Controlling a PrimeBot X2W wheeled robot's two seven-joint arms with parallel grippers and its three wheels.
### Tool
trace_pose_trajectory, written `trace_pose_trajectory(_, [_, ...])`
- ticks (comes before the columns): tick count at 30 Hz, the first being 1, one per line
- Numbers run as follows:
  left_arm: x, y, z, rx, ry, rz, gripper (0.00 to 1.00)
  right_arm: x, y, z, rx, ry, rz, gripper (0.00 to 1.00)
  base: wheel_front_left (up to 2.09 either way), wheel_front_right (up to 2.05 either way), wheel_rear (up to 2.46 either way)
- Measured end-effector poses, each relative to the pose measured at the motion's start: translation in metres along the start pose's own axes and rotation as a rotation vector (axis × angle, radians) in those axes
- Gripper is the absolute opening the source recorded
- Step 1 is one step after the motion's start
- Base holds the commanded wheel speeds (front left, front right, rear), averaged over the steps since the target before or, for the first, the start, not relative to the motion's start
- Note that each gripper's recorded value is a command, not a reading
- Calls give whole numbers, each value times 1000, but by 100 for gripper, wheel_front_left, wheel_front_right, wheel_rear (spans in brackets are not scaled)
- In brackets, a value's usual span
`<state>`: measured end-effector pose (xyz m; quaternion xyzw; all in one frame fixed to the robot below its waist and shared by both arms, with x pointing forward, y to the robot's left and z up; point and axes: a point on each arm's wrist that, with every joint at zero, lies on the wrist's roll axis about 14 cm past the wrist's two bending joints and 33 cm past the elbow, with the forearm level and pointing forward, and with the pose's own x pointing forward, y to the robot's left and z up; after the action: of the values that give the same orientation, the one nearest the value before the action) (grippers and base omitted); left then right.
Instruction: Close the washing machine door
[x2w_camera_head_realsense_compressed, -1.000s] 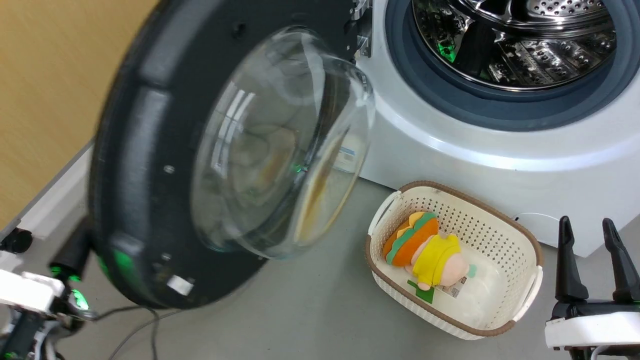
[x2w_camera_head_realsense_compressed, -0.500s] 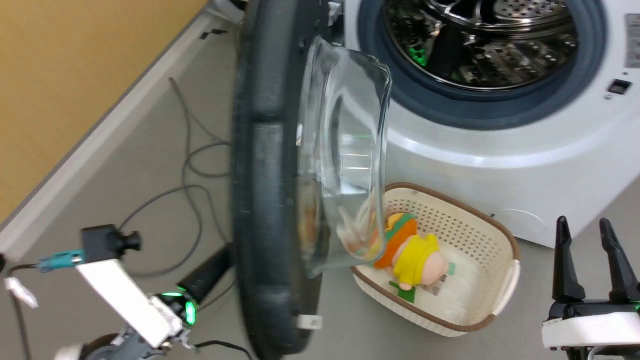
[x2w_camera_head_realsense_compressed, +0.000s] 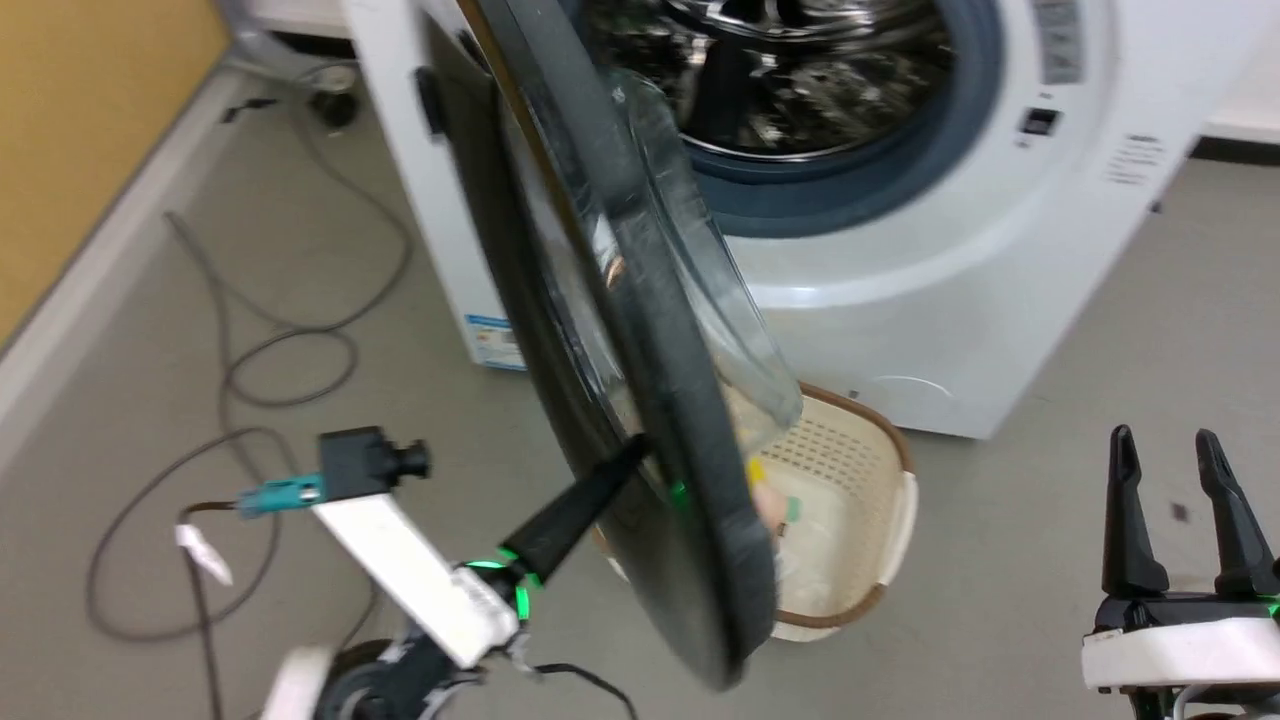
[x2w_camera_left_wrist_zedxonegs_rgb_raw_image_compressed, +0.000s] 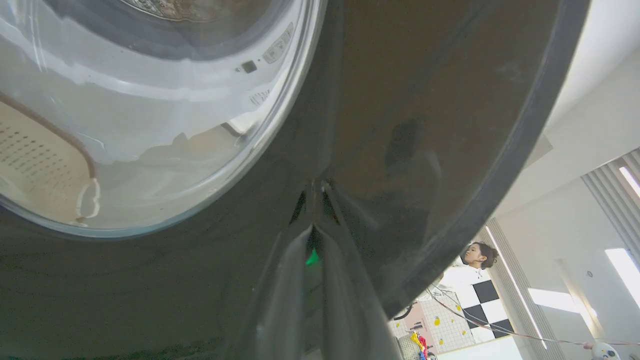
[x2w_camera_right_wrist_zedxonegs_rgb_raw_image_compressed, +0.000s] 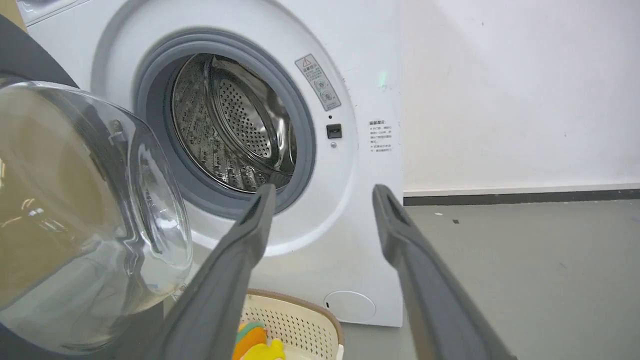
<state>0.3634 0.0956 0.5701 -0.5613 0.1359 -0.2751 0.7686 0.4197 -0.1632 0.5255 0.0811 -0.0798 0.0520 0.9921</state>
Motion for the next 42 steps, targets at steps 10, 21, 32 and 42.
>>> trace_pose_trajectory(10, [49,14,-55,-59,118,4,0,-20,-35,7,-13,-6,-105,100,0,0,0])
trace_pose_trajectory(21, [64,19,-89,-65,184,13,0,-24,-41,10,-1,-13,-126,100,0,0,0])
trace_pose_trajectory(32, [49,10,3,385,-174,-3,0,-15,-34,27,57,-76,-110,100,0,0,0])
trace_pose_trajectory(42, [-1,16,126,971,-609,335,0,8,-26,103,12,-312,-74,100,0,0,0])
